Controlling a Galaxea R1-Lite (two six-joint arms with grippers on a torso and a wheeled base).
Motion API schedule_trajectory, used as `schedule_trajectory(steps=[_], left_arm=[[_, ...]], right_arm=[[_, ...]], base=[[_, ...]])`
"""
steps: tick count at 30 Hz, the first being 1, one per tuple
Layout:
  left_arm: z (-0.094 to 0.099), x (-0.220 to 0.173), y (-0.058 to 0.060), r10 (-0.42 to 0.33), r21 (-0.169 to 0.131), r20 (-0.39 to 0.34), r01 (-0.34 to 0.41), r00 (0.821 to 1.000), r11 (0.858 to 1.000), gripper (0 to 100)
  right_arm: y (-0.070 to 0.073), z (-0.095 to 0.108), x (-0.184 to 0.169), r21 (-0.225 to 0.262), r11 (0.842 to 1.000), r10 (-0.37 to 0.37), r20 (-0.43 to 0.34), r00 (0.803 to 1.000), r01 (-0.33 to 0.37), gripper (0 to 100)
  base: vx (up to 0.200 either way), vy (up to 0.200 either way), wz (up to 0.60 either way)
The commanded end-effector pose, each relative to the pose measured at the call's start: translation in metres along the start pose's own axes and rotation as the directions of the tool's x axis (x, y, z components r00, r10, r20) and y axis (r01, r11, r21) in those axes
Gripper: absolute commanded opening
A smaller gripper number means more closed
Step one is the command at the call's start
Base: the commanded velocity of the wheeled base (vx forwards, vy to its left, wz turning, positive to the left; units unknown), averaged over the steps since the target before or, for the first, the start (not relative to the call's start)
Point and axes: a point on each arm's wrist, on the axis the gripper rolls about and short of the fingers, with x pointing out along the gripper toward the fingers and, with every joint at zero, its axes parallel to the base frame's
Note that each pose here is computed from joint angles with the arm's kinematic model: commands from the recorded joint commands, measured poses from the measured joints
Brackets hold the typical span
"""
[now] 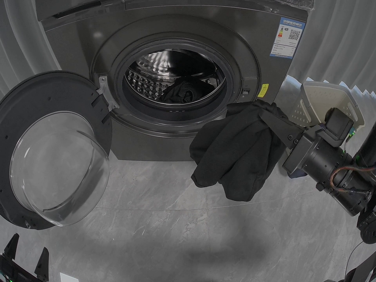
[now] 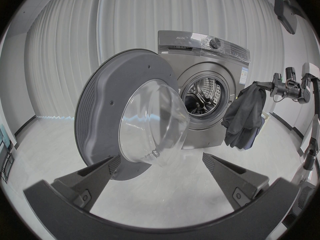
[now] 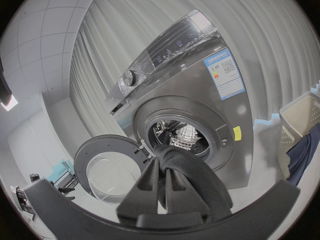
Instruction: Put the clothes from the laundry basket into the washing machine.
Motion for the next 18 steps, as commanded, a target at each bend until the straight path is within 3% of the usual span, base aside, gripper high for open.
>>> schedule_trajectory(steps=[1,13,14,15,16,17,18], left_arm=[[-0.005,0.0,0.0,0.003,0.013,-0.006,-0.003,1.0,1.0,100],[-0.005,0.0,0.0,0.0,0.019,-0.005,0.001,1.0,1.0,100],[0.001,-0.001,0.0,-0.005,0.035,0.038,0.004,0.999,0.999,100],[0.018,-0.005,-0.001,-0.032,0.029,0.133,0.029,0.991,0.999,100],[0.038,-0.011,-0.002,-0.073,0.032,0.217,0.067,0.974,0.997,100],[0.058,-0.016,-0.003,-0.129,0.041,0.267,0.123,0.955,0.992,100],[0.06,-0.016,-0.003,-0.135,0.043,0.267,0.128,0.954,0.991,100]], right_arm=[[0.005,-0.003,0.013,0.006,1.0,0.014,-0.004,1.0,-0.014,0],[0.008,-0.01,0.034,0.008,1.0,0.007,0.005,1.0,-0.007,0],[0.008,-0.01,0.036,0.008,1.0,-0.002,0.007,1.0,0.002,0],[0.009,-0.01,0.038,0.009,1.0,-0.001,0.01,1.0,0.001,0],[0.011,-0.01,0.039,0.013,1.0,0.005,0.011,1.0,-0.005,0],[0.012,-0.009,0.042,0.016,1.0,0.01,0.018,1.0,-0.01,0],[0.012,-0.01,0.042,0.018,1.0,0.011,0.018,1.0,-0.011,0]], base=[[0.0,0.0,0.0],[0.0,0.0,0.0],[0.0,0.0,0.0],[0.0,0.0,0.0],[0.0,0.0,0.0],[0.0,0.0,0.0],[0.0,0.0,0.0]])
